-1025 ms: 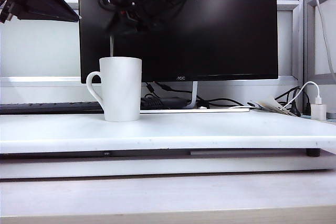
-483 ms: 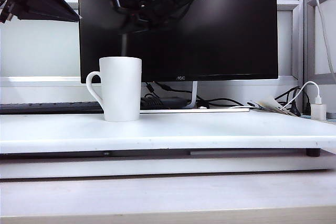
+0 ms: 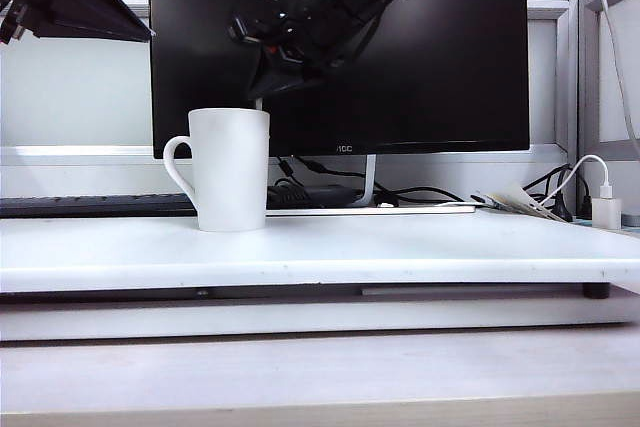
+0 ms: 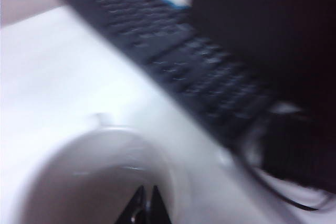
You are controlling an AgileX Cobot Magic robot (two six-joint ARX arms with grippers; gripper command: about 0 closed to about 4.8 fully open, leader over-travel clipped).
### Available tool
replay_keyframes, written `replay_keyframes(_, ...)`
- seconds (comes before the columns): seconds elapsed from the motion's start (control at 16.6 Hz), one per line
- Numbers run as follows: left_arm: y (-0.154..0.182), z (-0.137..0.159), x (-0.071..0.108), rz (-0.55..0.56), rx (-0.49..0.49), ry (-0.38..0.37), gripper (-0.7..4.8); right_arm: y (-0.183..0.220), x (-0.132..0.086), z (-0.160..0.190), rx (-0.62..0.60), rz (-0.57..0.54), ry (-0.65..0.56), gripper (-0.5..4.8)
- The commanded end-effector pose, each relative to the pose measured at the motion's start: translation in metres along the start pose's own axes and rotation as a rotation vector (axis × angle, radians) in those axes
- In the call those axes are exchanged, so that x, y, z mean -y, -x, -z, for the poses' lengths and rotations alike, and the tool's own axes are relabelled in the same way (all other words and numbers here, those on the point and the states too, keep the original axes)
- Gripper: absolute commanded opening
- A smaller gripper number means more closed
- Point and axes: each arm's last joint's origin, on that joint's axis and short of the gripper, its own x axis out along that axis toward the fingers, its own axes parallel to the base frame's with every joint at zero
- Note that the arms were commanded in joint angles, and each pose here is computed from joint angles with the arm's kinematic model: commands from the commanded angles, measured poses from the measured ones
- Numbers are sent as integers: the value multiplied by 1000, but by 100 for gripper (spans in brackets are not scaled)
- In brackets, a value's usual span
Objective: Pick up a spoon and stir the liquid in the cup.
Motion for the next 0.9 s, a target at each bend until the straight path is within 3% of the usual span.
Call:
replay_keyframes(0.06,1,-3,1,3,16,-11,-5,3,-1,-13,96,37,25,35)
replay_keyframes(0.18,1,-3,1,3,16,-11,-5,3,-3,-14,98,35,20,188)
replay_keyframes(0.24,1,-3,1,3,16,-11,-5,3,-3,-14,96,34,19,224)
replay_keyframes(0.42,1,-3,1,3,16,-10,-5,8,-3,-17,102,34,-16,230)
replay_keyframes(0.6,2,-3,2,3,16,-11,-5,45,-5,-45,166,126,-5,241)
replay_keyframes(0.72,13,-8,11,3,34,-40,-5,81,-8,-60,153,167,-10,3)
replay_keyframes(0.9,48,-11,40,-12,109,-132,-5,128,-19,-63,92,161,-28,-9)
